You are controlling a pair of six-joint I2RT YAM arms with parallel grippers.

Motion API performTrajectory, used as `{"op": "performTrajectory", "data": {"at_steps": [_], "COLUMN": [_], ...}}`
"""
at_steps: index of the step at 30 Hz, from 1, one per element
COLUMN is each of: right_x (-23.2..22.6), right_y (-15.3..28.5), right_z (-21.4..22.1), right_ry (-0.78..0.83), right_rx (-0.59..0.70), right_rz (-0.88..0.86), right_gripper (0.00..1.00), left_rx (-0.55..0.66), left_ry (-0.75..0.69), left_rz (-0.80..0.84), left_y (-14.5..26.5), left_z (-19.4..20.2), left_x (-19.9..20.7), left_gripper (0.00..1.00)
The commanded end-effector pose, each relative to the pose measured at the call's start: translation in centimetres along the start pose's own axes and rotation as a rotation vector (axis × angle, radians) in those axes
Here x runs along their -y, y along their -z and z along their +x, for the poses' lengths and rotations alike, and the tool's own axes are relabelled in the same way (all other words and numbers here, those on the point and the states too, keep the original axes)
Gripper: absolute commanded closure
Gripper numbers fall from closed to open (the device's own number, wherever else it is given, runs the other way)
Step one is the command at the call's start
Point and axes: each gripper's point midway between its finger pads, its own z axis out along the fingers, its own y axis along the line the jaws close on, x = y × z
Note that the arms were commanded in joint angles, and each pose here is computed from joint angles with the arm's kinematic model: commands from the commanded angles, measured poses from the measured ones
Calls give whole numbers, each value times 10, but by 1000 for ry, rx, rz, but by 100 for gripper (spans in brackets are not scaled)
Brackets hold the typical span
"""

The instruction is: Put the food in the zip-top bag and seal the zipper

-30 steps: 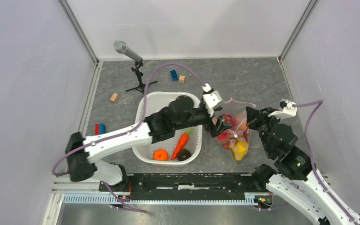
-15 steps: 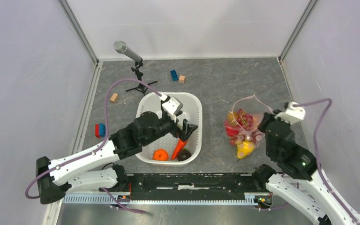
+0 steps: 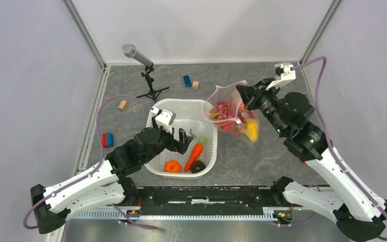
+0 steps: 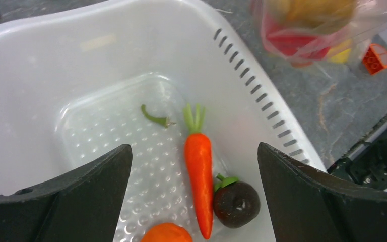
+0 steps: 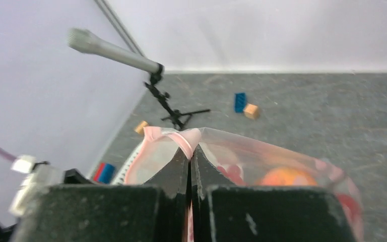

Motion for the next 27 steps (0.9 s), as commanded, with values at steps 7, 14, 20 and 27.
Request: {"op": "performTrajectory", "data": {"at_steps": [7, 14, 20, 27], "right_x": [90, 104, 40, 16], "right_y": [45, 45, 33, 33], "right_z": [45, 71, -1, -18], "right_ry": [-68, -28, 10, -64], "right_rx": [88, 33, 97, 136], "right_rz": [314, 339, 109, 9], "right_gripper": [99, 100, 100, 100], "left_rx": [29, -38, -47, 69], "left_ry": [50, 21, 31, 93], "left_rz": [-102, -98, -52, 326], "left_y": [15, 4, 0, 16], "left_z": [-4, 9, 6, -42], "left_x": [-23, -21, -10, 63], "left_gripper": [0, 0, 0, 0]}}
